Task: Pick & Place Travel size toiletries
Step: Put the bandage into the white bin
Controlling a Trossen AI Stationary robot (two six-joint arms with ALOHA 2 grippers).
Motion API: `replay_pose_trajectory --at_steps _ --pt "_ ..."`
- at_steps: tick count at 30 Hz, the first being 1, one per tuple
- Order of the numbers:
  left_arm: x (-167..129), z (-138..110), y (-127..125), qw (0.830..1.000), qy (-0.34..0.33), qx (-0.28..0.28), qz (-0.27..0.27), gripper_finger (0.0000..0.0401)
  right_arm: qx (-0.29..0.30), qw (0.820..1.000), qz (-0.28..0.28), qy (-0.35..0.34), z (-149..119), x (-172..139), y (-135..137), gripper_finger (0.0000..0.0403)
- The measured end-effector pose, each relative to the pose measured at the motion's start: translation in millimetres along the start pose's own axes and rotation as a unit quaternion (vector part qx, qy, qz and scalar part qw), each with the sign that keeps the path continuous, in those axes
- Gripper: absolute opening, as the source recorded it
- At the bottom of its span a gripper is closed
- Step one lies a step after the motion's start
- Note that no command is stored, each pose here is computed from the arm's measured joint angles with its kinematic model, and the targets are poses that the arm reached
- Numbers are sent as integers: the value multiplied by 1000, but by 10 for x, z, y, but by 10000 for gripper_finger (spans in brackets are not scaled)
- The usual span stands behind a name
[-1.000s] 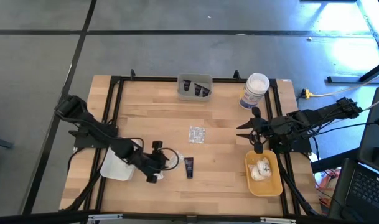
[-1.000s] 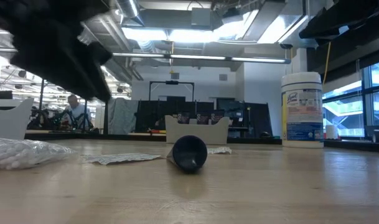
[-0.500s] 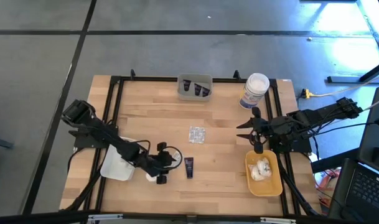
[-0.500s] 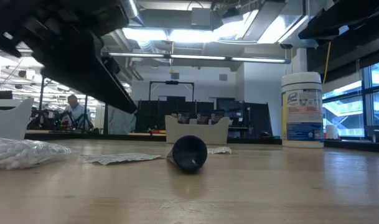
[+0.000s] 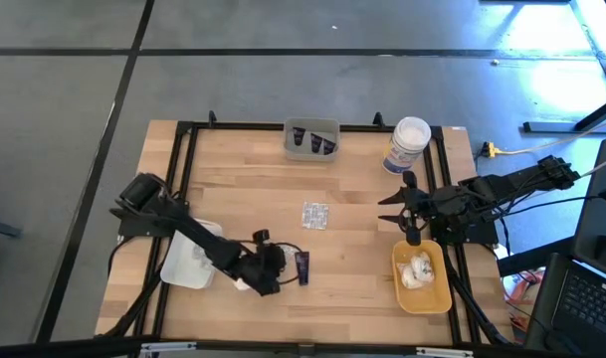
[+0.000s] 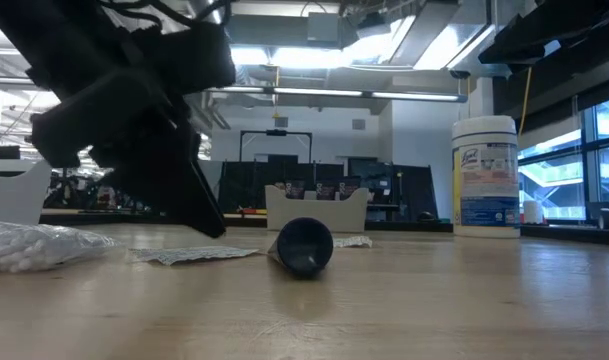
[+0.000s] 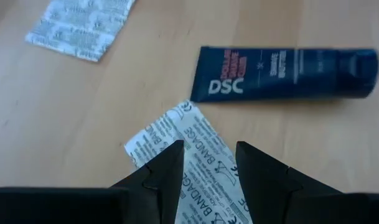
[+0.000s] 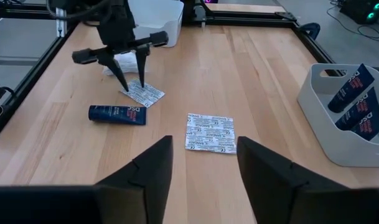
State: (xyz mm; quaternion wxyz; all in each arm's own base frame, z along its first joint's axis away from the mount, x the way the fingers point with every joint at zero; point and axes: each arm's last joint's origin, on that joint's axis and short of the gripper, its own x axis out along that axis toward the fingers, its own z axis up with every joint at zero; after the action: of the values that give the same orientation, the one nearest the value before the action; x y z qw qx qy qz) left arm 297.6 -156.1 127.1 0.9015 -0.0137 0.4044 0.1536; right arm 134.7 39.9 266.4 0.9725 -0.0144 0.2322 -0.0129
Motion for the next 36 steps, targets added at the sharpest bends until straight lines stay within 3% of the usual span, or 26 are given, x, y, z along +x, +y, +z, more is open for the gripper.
replay_pose_trajectory --at_steps 6,13,21,36 --pt "55 -4 -65 1000 14 -7 -14 143 0 1000 0 0 0 0 0 189" --pt "83 -45 25 997 46 -54 14 143 0 1000 0 0 0 0 0 196" --pt "79 -55 41 997 49 -52 24 137 0 1000 0 0 0 -1 0 198" --pt "79 -61 40 998 55 -28 19 4 0 1000 0 0 0 0 0 166"
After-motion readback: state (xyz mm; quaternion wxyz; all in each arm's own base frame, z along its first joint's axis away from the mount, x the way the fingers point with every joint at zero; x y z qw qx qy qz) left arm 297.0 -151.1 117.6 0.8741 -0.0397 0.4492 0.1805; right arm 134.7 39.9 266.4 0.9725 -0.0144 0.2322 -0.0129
